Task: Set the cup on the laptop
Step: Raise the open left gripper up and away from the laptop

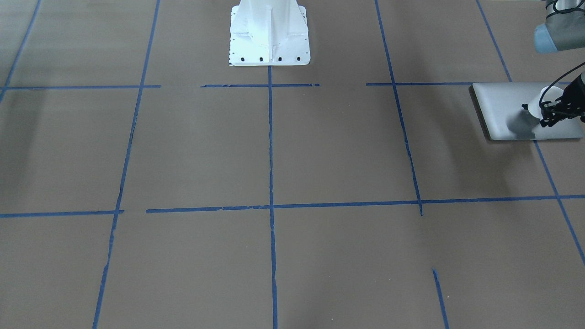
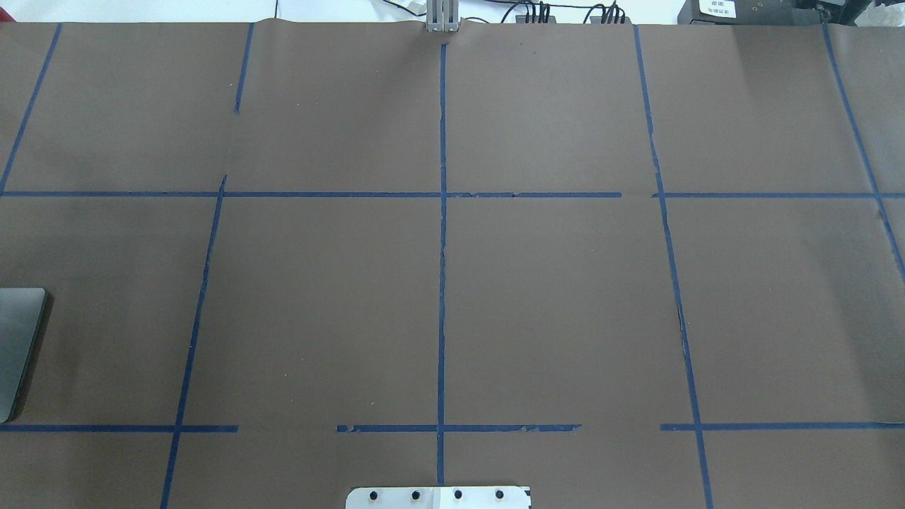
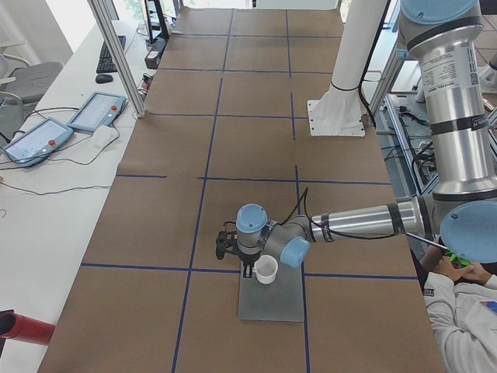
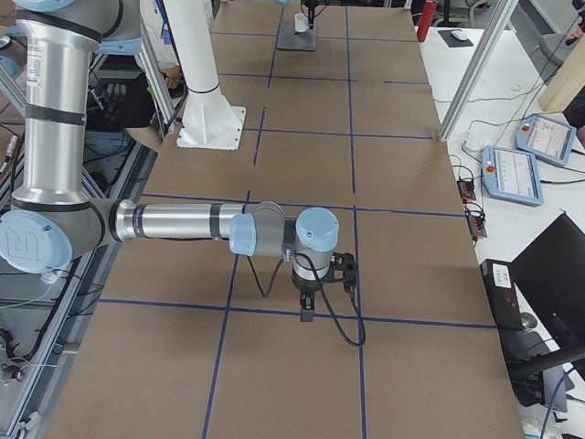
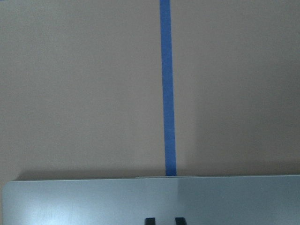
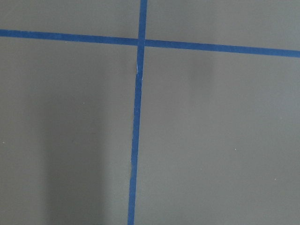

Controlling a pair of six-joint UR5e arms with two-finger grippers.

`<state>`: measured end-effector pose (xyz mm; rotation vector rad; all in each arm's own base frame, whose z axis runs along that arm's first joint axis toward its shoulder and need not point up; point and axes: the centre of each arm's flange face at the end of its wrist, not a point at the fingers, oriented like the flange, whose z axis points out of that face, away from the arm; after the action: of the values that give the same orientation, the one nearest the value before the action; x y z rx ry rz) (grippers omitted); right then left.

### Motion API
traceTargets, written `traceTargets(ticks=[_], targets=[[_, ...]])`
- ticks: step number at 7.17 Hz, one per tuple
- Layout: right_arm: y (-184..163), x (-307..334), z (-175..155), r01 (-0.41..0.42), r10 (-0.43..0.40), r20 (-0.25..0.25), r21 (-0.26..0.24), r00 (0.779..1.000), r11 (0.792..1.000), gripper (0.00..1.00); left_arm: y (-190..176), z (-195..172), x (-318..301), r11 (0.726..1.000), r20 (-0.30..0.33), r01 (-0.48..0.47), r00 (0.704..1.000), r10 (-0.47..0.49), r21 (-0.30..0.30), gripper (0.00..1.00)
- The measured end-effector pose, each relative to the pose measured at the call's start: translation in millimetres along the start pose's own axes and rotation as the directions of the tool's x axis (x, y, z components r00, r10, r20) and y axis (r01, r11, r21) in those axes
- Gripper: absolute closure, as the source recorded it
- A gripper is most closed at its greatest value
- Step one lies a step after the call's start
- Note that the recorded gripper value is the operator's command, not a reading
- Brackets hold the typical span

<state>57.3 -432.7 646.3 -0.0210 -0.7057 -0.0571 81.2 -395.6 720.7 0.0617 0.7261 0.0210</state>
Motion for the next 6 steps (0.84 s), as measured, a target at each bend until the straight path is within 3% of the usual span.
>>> traceTargets(ticks=[3,4,5,6], targets=[[0,0,0,0.000,0.000,0.000,0.000,1.000,1.000,0.00,3,4,5,0.999,-0.043,-0.007,0.999,0.006,-0.032,0.68],[0,0,0,0.000,0.000,0.000,0.000,1.000,1.000,0.00,4,7,7,0.999,-0.052,-0.012,0.999,0.010,-0.043,0.59],[0,0,0,0.000,0.000,0.000,0.001,1.000,1.000,0.00,5,9,9,0.999,-0.056,-0.017,0.998,0.014,-0.049,0.20],[0,0,0,0.000,0.000,0.000,0.000,1.000,1.000,0.00,5,8,12,0.999,-0.060,-0.024,0.998,0.022,-0.048,0.00]])
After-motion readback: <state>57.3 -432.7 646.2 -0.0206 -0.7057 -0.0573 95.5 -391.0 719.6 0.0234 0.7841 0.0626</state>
